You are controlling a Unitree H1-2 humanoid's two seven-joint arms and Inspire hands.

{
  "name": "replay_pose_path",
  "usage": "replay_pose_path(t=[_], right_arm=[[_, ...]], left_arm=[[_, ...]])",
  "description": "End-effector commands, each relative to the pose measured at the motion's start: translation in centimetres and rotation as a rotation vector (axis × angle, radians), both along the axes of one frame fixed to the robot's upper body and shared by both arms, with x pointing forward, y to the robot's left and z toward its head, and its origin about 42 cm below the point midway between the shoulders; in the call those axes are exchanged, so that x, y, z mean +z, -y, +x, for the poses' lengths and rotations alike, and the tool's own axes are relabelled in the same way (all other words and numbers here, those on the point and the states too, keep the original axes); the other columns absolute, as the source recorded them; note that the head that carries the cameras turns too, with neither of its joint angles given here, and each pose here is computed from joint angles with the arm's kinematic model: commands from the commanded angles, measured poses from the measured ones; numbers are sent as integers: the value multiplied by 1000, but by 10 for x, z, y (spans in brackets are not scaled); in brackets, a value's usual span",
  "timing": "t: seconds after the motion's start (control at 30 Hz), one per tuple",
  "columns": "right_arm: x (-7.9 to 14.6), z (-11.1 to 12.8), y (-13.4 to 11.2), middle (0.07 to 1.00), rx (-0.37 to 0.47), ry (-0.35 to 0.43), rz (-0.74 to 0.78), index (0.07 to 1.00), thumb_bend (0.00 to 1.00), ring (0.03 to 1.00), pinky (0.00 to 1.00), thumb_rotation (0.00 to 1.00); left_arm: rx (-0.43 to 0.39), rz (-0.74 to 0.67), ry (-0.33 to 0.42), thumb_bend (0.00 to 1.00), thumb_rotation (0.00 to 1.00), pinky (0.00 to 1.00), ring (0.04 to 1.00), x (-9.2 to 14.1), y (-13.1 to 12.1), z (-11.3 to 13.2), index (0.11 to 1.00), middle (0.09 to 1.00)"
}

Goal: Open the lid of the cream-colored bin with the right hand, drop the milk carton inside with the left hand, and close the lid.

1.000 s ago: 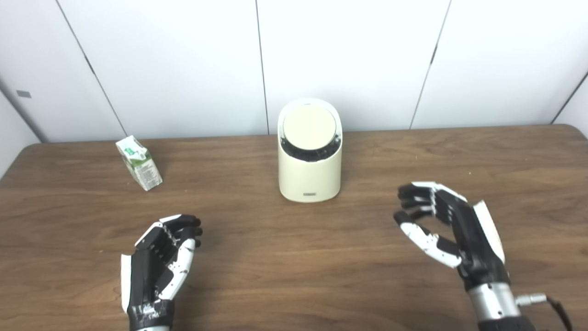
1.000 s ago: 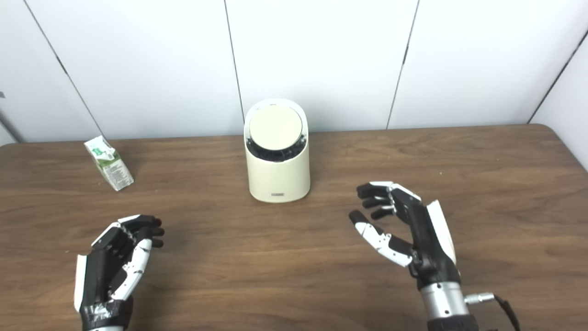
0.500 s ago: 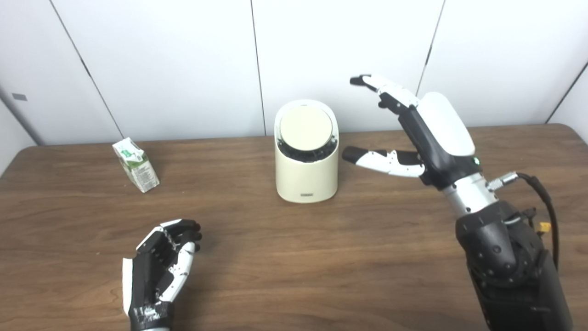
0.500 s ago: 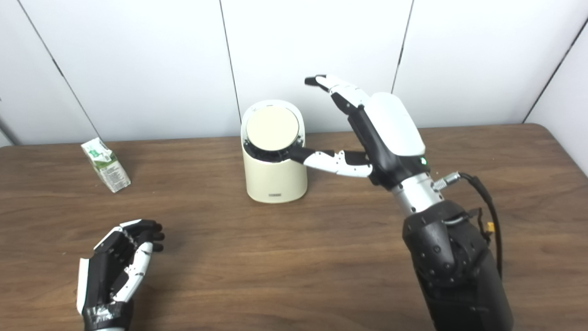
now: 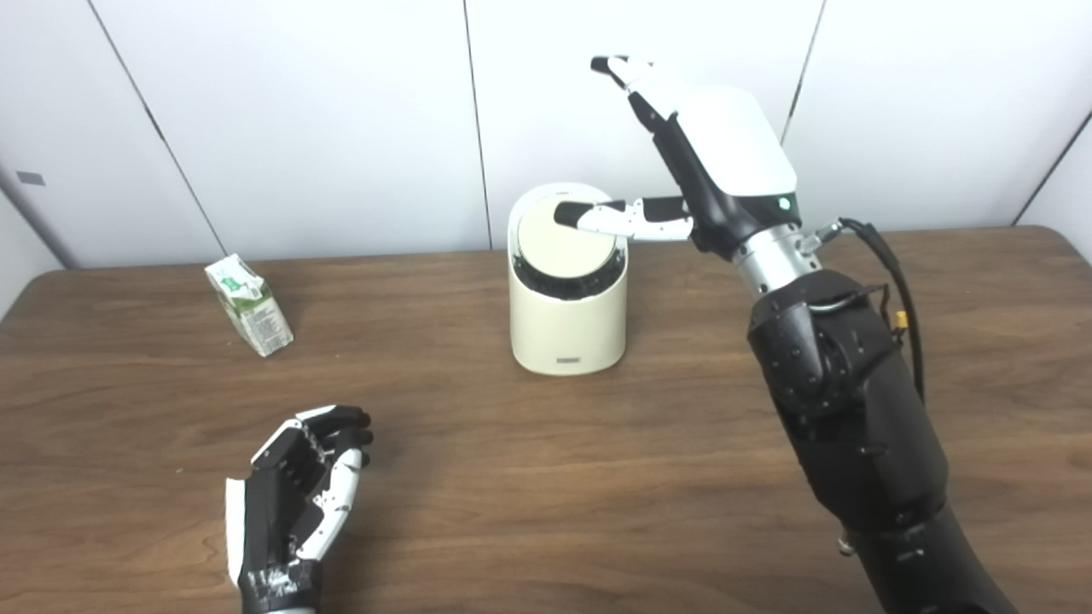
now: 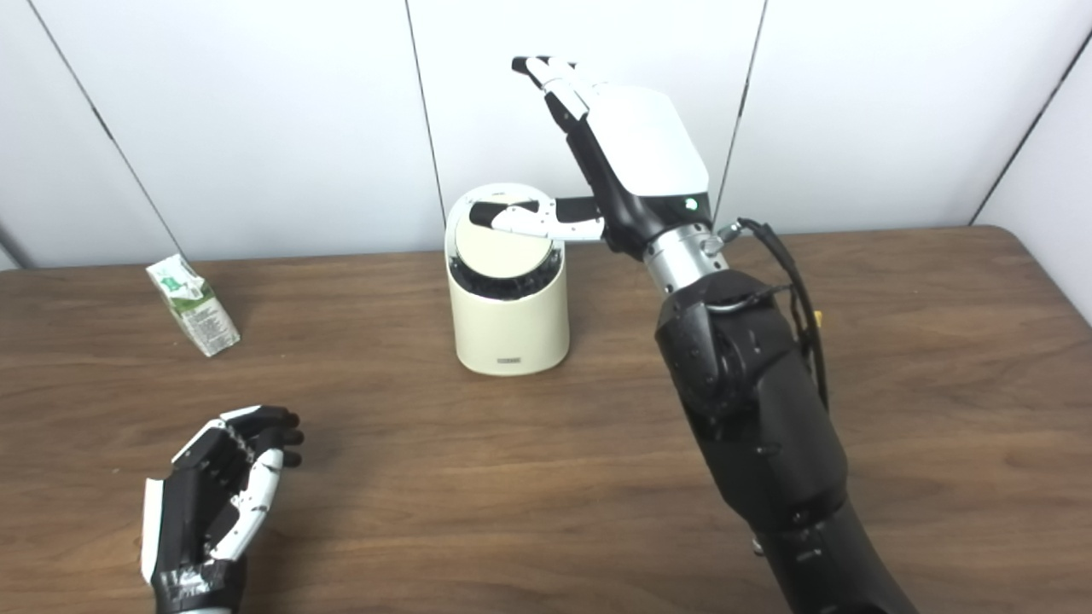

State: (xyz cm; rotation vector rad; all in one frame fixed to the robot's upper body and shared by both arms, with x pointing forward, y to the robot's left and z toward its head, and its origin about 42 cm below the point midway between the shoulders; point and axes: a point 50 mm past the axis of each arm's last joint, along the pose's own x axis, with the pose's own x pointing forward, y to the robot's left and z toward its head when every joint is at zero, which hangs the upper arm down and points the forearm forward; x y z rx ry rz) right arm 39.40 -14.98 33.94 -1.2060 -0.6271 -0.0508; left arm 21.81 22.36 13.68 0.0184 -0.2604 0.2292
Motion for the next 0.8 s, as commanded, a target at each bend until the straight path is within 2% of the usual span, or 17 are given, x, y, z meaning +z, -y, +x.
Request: replay_pose_path(t=[0.0, 0.4, 0.77], right_arm=[[24, 4, -8, 998, -9, 123, -14, 991, 660, 998, 978, 781], [3, 39, -21, 1000, -80, 65, -60, 1000, 667, 1000, 1000, 716], [-9, 55, -17, 1000, -126, 23, -118, 1000, 701, 1000, 1000, 759]], left_arm=[[0, -23, 46, 295, 244, 502, 582, 5, 5, -2, 609, 613], [1, -24, 39, 301, 262, 509, 586, 4, 6, -2, 608, 614], [0, -24, 42, 294, 250, 504, 584, 5, 6, -3, 608, 613]])
